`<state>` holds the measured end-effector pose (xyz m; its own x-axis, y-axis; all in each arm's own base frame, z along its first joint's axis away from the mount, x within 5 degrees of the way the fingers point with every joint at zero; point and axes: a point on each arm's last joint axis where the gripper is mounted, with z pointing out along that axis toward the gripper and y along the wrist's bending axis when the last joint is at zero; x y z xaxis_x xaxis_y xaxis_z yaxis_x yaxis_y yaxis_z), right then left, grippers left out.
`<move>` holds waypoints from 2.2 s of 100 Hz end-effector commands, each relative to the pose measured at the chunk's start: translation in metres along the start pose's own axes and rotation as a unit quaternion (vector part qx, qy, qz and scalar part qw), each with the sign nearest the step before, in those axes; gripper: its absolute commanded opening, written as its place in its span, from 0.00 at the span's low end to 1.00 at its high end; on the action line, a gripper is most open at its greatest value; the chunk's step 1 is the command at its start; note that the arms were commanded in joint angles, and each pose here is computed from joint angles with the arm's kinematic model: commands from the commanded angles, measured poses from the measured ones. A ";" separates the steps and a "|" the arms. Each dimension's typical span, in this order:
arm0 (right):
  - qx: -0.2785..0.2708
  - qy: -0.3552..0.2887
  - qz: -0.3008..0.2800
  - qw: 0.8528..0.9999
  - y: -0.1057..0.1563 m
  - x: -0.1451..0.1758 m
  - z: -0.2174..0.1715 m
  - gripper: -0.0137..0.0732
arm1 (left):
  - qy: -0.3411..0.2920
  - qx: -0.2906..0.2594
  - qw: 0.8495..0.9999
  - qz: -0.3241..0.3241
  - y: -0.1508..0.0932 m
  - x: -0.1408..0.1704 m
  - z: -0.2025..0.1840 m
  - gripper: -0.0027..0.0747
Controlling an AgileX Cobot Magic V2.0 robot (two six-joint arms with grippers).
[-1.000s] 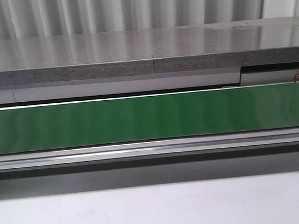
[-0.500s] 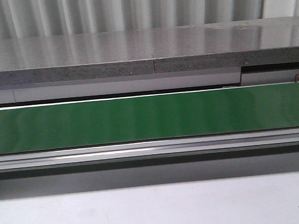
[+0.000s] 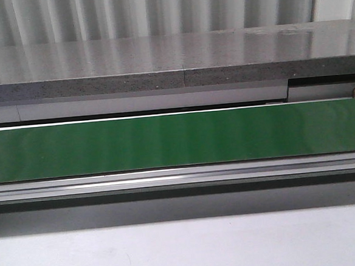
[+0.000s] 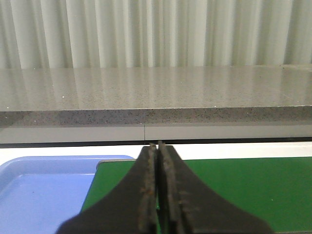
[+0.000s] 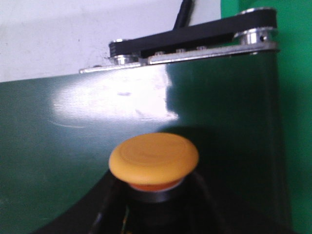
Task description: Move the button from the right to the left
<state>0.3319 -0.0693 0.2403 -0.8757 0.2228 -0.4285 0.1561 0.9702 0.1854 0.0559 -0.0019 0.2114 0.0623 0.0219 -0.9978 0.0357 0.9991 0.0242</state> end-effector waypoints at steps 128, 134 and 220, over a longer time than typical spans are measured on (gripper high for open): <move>0.010 -0.389 -0.120 0.913 0.056 0.091 -0.182 0.91 | -0.048 0.002 0.999 -0.004 -0.001 -0.001 -0.003 0.01; 0.010 -0.392 -0.120 0.912 0.054 0.104 -0.180 0.89 | -0.048 0.002 0.999 -0.004 -0.001 -0.001 -0.003 0.01; 0.005 -0.433 -0.126 0.892 0.044 0.189 -0.180 0.08 | -0.048 0.002 0.999 -0.004 -0.001 -0.001 -0.003 0.01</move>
<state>0.0903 -0.0004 0.3139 -0.2853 -0.0064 -0.9584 -0.0017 1.0000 -0.0062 0.0559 -0.0019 0.2114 0.0623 0.0219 -0.9978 0.0357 0.9991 0.0242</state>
